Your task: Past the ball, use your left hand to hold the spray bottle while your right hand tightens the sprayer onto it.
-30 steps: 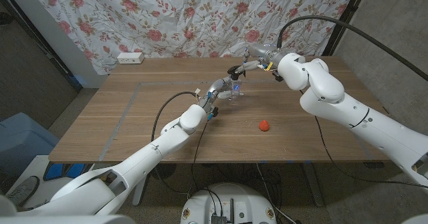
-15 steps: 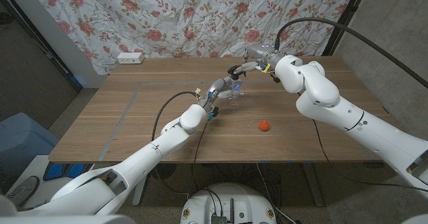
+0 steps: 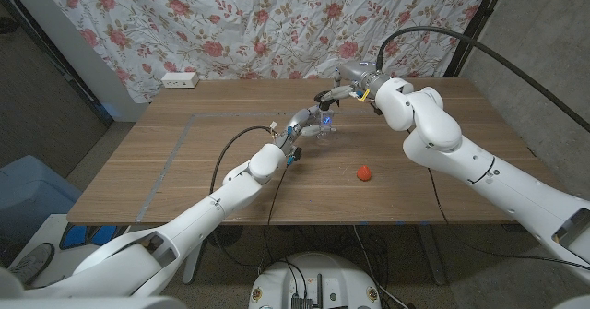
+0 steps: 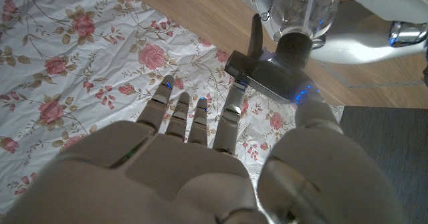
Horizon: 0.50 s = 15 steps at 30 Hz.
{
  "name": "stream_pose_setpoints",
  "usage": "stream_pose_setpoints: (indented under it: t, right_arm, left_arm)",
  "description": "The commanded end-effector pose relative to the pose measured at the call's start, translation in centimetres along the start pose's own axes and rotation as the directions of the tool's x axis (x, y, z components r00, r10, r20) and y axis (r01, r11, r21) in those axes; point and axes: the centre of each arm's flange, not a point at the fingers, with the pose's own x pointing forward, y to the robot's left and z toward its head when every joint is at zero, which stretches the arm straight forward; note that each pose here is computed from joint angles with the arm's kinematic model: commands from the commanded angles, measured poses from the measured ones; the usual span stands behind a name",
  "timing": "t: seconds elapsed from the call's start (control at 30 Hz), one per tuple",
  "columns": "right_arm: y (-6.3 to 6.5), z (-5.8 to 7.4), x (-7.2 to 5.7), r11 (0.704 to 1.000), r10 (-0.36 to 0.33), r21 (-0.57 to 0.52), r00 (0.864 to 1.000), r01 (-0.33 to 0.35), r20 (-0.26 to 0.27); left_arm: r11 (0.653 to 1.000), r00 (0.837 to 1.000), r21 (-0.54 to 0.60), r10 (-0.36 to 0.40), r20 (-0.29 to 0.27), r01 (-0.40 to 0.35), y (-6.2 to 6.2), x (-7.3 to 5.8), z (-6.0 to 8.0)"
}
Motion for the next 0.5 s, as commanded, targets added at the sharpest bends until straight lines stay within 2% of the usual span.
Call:
stream_pose_setpoints:
  t: [0.03, 0.5]
  right_arm:
    - [-0.03, -0.04, 0.36, 1.000, -0.004, 0.015, 1.000, 0.004, -0.013]
    - [-0.01, 0.22, 0.44, 0.999, -0.033, 0.018, 0.999, 0.034, -0.036]
  left_arm:
    - [1.000, 1.000, 0.000, -0.007, -0.001, 0.007, 0.01, 0.29, -0.05]
    - [1.000, 1.000, -0.006, -0.009, -0.002, 0.009, -0.12, 0.12, -0.14]
